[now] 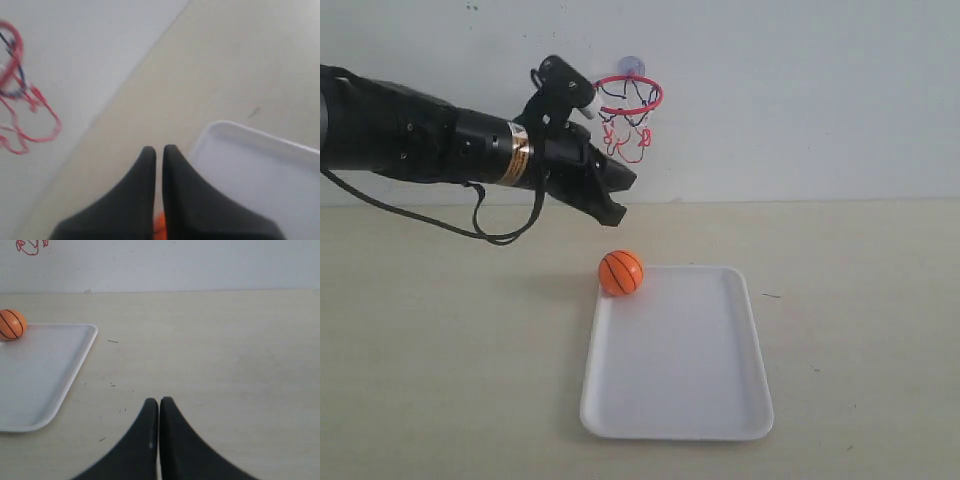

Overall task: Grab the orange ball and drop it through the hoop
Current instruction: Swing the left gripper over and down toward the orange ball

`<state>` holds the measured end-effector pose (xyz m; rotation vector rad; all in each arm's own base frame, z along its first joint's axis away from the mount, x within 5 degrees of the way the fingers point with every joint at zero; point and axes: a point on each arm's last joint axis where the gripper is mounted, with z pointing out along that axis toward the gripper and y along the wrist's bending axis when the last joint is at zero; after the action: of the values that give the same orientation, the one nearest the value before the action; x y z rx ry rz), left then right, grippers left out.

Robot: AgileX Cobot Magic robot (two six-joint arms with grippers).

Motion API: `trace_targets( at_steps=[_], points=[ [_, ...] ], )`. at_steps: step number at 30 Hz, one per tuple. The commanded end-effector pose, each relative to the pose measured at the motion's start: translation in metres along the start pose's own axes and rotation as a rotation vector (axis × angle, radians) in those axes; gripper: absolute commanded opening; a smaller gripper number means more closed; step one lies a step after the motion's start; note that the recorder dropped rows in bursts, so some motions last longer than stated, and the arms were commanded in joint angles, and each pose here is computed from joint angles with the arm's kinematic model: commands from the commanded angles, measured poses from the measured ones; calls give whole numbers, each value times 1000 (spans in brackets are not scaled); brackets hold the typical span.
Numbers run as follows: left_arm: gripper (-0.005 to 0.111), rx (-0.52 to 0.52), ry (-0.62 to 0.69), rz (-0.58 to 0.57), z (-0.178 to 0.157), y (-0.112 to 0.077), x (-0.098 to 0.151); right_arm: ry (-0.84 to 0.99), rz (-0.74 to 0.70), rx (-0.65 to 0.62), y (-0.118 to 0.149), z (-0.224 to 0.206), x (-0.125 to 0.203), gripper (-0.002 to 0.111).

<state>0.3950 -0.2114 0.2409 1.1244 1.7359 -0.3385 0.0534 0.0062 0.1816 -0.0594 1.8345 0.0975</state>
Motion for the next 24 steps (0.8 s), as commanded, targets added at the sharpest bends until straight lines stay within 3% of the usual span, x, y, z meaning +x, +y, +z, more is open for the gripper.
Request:
trace_targets(
  at_steps=[1, 3, 5, 7, 9, 11, 16, 20, 24],
  points=[
    [4, -387, 116, 316, -16, -18, -34, -8, -3, 2, 0, 0, -1, 0],
    [4, -629, 253, 435, -23, -28, -40, -8, -3, 2, 0, 0, -1, 0],
    [4, -751, 484, 441, -27, -41, -33, -8, -3, 2, 0, 0, -1, 0],
    [4, -694, 701, 431, -26, -49, -21, -8, -3, 2, 0, 0, -1, 0],
    [4, -537, 861, 328, -21, -53, -9, -8, -3, 2, 0, 0, -1, 0],
    [4, -423, 851, 150, -14, -47, -7, -8, -3, 2, 0, 0, -1, 0],
    [4, -254, 556, -284, -1, -11, -29, -8, -3, 2, 0, 0, -1, 0],
    [4, -33, 491, -373, -1, 7, -41, -9, -3, 2, 0, 0, -1, 0],
    [4, -42, 558, -354, 30, 18, -20, -9, -3, 0, 0, 0, -1, 0]
  ],
)
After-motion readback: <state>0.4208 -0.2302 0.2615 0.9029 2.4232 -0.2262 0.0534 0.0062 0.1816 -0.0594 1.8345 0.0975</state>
